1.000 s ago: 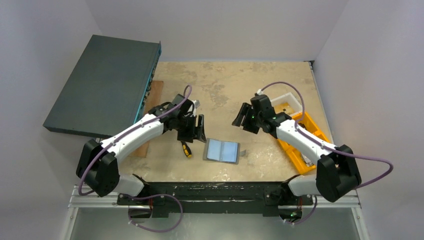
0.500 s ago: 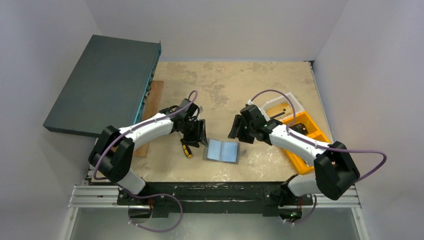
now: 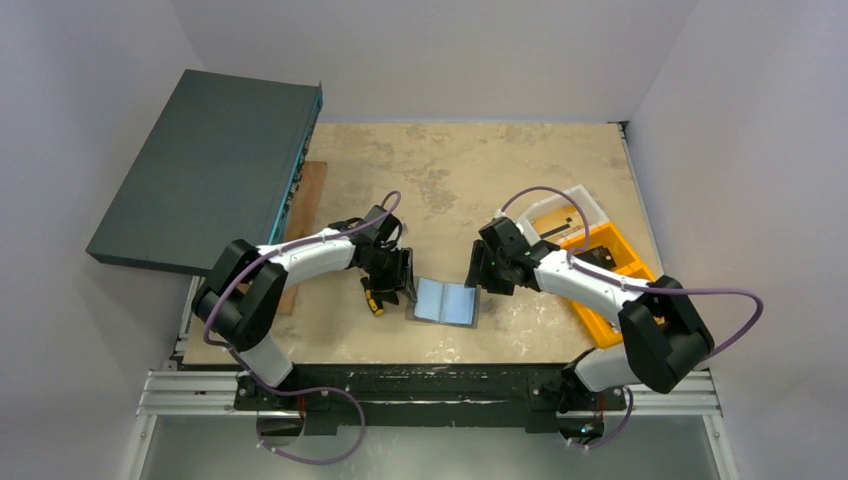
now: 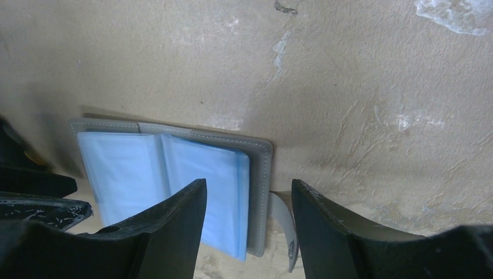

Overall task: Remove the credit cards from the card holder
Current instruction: Close the card holder at the center of the board.

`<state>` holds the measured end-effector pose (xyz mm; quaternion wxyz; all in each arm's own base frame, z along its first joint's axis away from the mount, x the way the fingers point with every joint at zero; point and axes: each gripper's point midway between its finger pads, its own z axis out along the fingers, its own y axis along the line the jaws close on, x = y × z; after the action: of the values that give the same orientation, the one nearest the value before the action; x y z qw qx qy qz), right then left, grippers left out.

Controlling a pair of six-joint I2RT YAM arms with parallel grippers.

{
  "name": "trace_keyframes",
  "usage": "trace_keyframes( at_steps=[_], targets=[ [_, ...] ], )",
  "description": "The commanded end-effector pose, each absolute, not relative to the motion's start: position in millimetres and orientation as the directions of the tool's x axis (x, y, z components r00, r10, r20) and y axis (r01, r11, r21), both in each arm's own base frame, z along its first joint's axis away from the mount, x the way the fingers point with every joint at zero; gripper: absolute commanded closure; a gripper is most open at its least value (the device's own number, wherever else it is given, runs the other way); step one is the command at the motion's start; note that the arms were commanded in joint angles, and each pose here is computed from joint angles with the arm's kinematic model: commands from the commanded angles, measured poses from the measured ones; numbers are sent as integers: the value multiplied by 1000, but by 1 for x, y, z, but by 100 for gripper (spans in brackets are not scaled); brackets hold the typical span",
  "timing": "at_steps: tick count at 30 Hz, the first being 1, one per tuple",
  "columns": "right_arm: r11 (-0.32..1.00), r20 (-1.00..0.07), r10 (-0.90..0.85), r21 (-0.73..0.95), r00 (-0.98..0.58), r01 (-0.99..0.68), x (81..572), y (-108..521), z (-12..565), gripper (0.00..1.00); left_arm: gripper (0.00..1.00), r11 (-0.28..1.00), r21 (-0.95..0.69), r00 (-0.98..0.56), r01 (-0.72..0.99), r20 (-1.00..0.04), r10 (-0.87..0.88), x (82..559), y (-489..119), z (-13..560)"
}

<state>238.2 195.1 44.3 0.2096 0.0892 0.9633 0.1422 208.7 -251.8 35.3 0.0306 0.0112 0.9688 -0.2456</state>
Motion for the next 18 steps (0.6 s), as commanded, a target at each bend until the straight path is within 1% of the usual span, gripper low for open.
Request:
trace_keyframes(
  at_steps=[1,11,18],
  targets=[
    [959,-377,192,266,-906,93,230,187,34,44,50,860,-509,-998,46,-68,13,210,-261,35],
    [961,-328,177,262,-928,90,217,187,14,45,52,873,-486,-999,39,-41,22,206,-268,21],
    [957,-307,181,275,-934,94,214,190,5,48,59,840,-542,-999,35,-26,25,202,-283,32]
  ],
)
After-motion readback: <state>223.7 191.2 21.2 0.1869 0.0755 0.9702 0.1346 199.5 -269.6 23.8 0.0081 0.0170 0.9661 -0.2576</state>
